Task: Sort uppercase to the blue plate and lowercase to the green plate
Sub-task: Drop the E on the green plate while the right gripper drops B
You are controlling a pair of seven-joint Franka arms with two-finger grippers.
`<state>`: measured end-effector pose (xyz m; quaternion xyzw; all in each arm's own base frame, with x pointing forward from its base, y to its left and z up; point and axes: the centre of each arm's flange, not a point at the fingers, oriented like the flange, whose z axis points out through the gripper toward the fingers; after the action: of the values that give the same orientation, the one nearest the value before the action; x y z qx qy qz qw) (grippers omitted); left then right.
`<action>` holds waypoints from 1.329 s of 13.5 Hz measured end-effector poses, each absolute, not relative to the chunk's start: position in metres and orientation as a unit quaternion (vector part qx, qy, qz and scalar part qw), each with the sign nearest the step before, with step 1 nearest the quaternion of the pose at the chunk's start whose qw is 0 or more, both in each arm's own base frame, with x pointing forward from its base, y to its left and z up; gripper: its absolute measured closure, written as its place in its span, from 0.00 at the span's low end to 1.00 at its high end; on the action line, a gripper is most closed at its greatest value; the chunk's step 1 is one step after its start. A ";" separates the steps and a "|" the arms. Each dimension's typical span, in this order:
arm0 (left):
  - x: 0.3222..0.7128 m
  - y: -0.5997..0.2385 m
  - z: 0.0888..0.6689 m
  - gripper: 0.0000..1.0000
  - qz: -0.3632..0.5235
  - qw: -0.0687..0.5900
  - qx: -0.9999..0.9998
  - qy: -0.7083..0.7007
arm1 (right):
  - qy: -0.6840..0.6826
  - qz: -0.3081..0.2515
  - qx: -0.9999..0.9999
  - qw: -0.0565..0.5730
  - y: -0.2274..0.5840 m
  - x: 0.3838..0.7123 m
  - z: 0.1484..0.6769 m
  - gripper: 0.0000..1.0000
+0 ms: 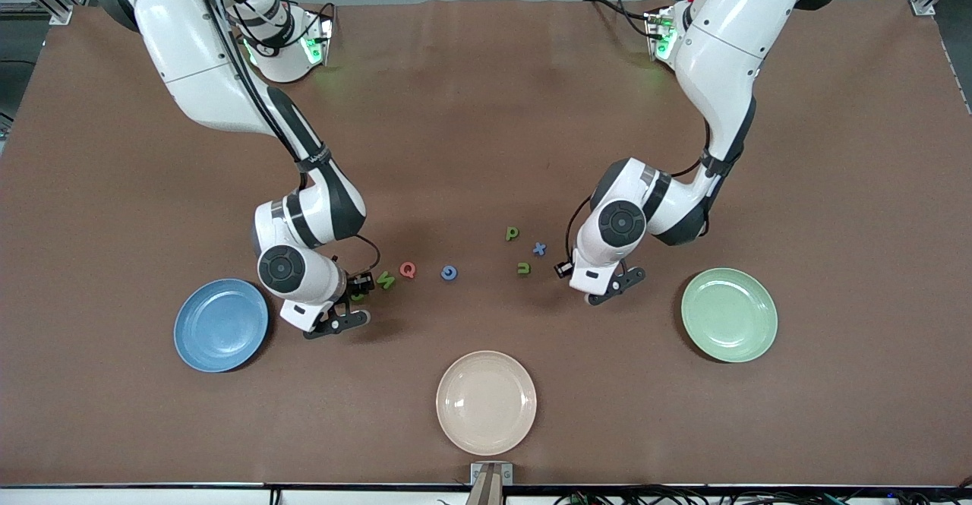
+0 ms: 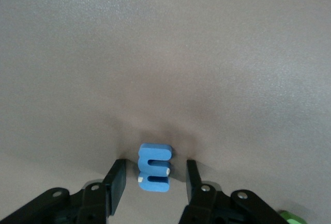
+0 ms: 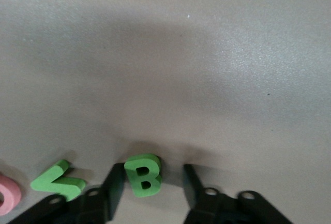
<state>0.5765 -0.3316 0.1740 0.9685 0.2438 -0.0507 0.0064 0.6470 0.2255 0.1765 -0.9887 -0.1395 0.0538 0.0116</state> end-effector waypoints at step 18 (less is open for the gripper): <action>0.680 -0.065 0.247 0.74 0.030 -0.005 0.977 0.212 | -0.089 0.029 -0.996 -0.005 0.016 0.715 0.240 0.72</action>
<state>0.6797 -0.0649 0.2467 0.9769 0.2117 0.0296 -0.0052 0.7151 0.0158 0.2399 -0.9956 -0.0889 0.0288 -0.0051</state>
